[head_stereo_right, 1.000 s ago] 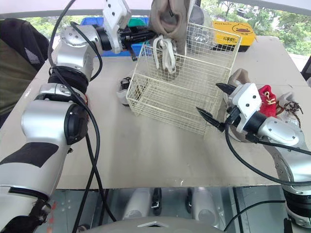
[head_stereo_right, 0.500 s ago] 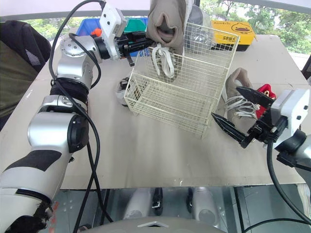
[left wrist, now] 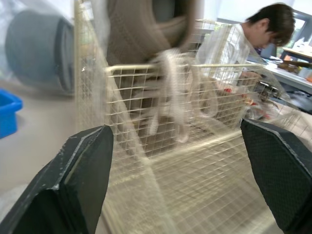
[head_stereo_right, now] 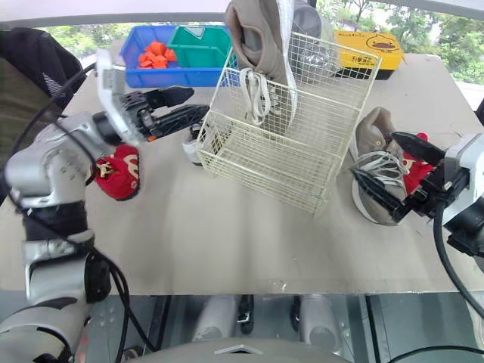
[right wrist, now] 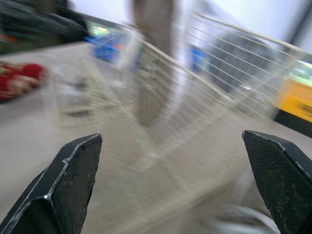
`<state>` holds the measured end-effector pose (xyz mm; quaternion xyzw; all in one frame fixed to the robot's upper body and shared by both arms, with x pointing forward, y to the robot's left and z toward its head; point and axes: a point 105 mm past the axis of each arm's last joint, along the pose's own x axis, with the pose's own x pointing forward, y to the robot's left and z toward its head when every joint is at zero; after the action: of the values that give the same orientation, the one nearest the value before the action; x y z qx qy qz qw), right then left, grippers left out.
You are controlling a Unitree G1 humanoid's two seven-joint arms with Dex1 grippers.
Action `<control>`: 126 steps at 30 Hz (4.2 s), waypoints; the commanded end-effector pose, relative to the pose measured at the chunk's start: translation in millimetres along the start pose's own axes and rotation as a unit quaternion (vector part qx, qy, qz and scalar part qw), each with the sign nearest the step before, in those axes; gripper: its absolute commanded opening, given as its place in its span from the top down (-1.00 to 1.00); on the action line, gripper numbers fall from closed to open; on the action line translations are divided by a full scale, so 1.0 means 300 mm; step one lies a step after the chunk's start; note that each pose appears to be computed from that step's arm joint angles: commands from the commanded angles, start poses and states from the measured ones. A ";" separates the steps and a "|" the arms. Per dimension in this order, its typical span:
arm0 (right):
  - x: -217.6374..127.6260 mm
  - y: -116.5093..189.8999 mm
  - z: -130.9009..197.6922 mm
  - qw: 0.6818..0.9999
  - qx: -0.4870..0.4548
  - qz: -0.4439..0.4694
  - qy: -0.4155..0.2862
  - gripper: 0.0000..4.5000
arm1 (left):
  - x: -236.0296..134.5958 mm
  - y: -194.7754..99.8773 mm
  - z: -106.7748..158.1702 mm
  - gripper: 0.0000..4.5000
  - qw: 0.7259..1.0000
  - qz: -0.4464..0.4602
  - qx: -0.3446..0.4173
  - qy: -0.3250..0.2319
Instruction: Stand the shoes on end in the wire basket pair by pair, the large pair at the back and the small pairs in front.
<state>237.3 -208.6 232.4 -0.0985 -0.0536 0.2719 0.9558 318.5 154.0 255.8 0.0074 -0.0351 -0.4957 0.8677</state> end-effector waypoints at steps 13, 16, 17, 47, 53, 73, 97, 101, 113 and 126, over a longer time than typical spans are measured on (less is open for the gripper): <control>0.045 -0.348 -0.209 0.955 0.057 -0.068 0.282 -1.00 | 0.087 -0.434 -0.052 -0.98 0.983 -0.167 -0.006 0.070; 0.129 -0.346 -0.231 0.946 0.087 -0.014 0.313 -1.00 | 0.068 -0.443 -0.057 -0.98 0.980 -0.185 0.005 0.073; 0.148 -0.353 -0.240 0.943 0.085 -0.009 0.322 -1.00 | 0.065 -0.447 -0.060 -0.98 0.979 -0.189 0.006 0.075; 0.044 -0.342 -0.061 0.928 0.321 0.000 0.186 0.98 | 0.062 -0.441 -0.036 -1.00 0.976 -0.209 0.001 0.058; -0.056 -0.263 0.132 0.966 0.257 0.019 0.028 0.98 | 0.075 -0.435 -0.013 -1.00 0.970 -0.238 -0.014 0.047; 0.387 -0.162 0.601 0.940 -0.064 -0.146 -0.302 0.98 | 0.007 -0.419 0.073 -1.00 0.993 -0.097 0.001 -0.073; 0.482 -0.034 -0.034 0.971 -0.082 -0.192 -0.118 0.98 | -0.065 -0.342 0.046 -1.00 0.996 0.003 0.015 -0.082; 0.481 -0.017 -0.054 0.980 -0.056 -0.155 -0.114 0.98 | -0.071 -0.338 0.032 -1.00 0.997 0.006 0.013 -0.078; 0.570 -0.178 0.000 0.978 -0.173 -0.064 -0.101 0.98 | -0.085 -0.329 0.013 -1.00 0.997 0.020 0.017 -0.073; 0.587 -0.075 -0.072 0.984 -0.130 -0.038 -0.115 0.98 | -0.125 -0.331 -0.008 -1.00 0.997 0.051 0.023 -0.061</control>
<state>392.8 -135.7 266.9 -0.2006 -0.2803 0.2312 0.9098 221.5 138.5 235.8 -0.0268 -0.0716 -0.4440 0.8928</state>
